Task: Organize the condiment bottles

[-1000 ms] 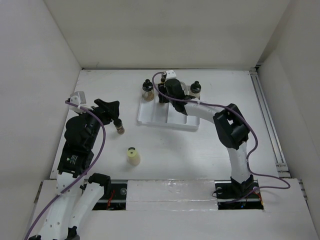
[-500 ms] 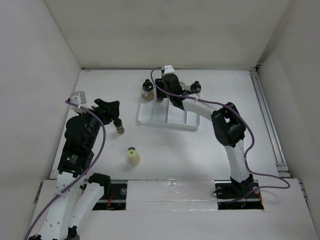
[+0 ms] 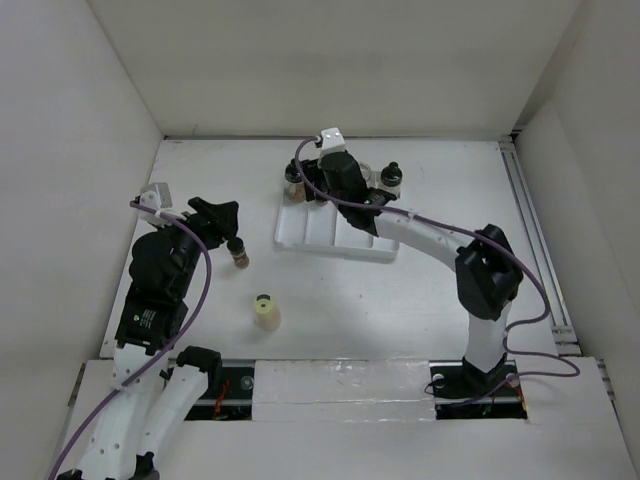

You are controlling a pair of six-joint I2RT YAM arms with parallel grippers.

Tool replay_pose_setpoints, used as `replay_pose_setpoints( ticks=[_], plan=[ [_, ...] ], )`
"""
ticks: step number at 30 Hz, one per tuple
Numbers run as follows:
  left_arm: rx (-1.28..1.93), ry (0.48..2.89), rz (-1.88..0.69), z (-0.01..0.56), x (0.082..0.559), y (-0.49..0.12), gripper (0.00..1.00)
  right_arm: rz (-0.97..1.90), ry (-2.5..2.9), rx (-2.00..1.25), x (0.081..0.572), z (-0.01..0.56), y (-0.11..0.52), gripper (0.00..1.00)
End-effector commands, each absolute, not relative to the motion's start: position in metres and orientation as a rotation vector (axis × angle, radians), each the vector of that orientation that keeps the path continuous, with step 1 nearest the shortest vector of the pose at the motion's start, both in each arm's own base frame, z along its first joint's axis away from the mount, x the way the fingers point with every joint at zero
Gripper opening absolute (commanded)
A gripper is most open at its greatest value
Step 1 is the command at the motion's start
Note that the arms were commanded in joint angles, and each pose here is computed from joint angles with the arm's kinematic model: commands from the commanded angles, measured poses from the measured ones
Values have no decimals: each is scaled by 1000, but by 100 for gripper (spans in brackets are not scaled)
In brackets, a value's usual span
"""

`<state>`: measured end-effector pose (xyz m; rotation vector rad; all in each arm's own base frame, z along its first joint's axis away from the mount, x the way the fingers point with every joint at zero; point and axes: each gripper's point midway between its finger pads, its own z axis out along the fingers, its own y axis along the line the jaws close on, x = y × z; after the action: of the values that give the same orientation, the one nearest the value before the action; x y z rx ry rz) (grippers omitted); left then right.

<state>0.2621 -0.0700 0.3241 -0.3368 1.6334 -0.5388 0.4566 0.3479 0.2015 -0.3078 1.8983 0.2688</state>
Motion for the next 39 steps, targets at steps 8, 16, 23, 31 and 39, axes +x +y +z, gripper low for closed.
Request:
replay_pose_setpoints(
  ticks=[8, 16, 23, 31, 39],
  plan=[
    [-564, 1460, -450, 352, 249, -27, 69, 932, 1763, -826, 329, 192, 480, 71],
    [-697, 1383, -422, 357, 239, -6, 69, 1074, 1748, -1045, 287, 160, 544, 74],
    [-619, 1410, -456, 357, 241, -18, 69, 1036, 1783, -1042, 301, 131, 574, 74],
    [-564, 1424, -470, 357, 244, -26, 69, 937, 1811, -893, 331, 123, 587, 71],
    [-533, 1446, -485, 353, 247, -33, 69, 1005, 1734, -821, 331, 149, 590, 47]
  ],
)
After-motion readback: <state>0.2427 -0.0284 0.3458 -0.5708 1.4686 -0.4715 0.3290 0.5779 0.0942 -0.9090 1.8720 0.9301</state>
